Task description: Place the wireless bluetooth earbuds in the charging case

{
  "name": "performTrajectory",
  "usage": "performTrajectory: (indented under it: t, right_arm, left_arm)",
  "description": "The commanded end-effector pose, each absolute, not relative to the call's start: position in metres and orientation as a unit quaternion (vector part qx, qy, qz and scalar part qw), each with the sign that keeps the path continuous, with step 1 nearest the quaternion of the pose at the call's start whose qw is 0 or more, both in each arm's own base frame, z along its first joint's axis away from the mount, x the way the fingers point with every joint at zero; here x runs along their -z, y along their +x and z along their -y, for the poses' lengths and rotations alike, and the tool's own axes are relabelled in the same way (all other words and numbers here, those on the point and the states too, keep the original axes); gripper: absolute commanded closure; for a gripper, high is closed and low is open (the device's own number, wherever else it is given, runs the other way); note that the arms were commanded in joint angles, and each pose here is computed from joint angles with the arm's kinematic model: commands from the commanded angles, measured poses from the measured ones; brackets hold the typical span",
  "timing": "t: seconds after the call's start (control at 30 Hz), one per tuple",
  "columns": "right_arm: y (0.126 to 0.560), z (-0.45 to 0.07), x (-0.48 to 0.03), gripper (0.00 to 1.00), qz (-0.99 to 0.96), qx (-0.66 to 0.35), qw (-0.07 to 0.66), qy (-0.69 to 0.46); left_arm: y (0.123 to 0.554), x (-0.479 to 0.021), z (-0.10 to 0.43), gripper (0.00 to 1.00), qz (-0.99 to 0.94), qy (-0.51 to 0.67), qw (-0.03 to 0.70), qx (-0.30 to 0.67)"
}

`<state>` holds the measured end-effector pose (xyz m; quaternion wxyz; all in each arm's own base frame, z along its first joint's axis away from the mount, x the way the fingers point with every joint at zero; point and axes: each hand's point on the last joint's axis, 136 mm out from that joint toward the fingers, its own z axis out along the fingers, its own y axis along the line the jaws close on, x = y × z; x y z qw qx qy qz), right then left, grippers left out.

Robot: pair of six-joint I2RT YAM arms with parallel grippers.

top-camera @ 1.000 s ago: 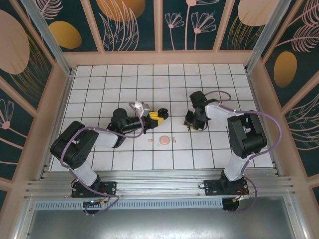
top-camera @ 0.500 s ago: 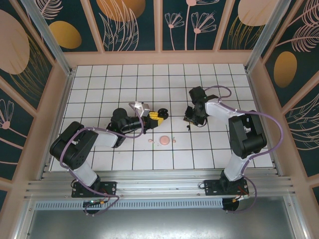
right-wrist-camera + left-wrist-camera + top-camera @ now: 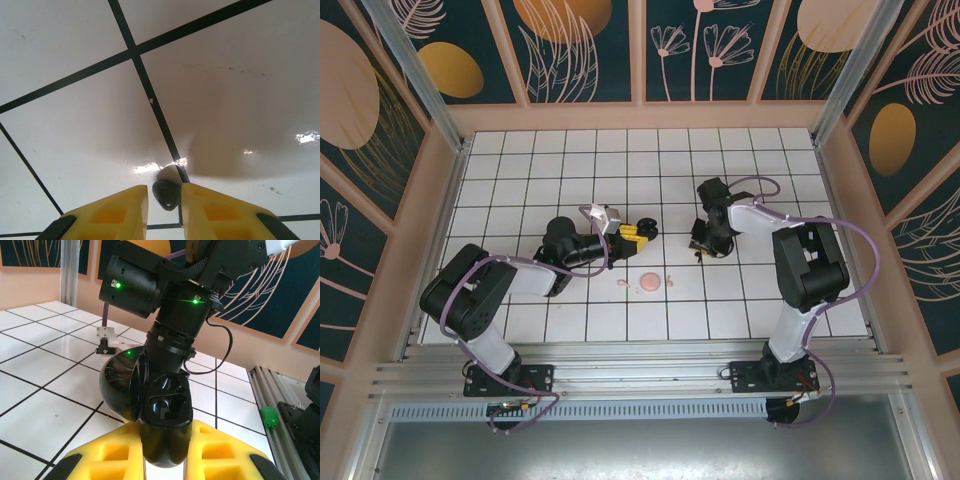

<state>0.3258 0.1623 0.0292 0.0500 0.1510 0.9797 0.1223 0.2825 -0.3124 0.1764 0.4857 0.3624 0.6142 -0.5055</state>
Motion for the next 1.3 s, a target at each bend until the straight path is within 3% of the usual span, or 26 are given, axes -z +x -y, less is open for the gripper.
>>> performTrajectory:
  t: [0.0, 1.0, 1.17, 1.27]
  right_arm:
    - [0.322, -0.162, -0.025, 0.75, -0.982, -0.11, 0.042, 0.147]
    - [0.319, -0.159, -0.002, 0.74, -0.986, -0.09, 0.032, 0.138]
    - [0.314, -0.157, 0.004, 0.69, -0.987, -0.079, 0.024, 0.135]
    - [0.313, -0.156, 0.006, 0.72, -0.988, -0.071, 0.022, 0.132]
  left_arm:
    - [0.286, -0.192, 0.313, 0.91, -0.595, 0.374, 0.505, 0.501]
    - [0.288, -0.186, 0.314, 0.92, -0.607, 0.369, 0.496, 0.5]
    - [0.289, -0.185, 0.314, 0.92, -0.609, 0.368, 0.494, 0.5]
    - [0.289, -0.184, 0.314, 0.92, -0.61, 0.367, 0.493, 0.5]
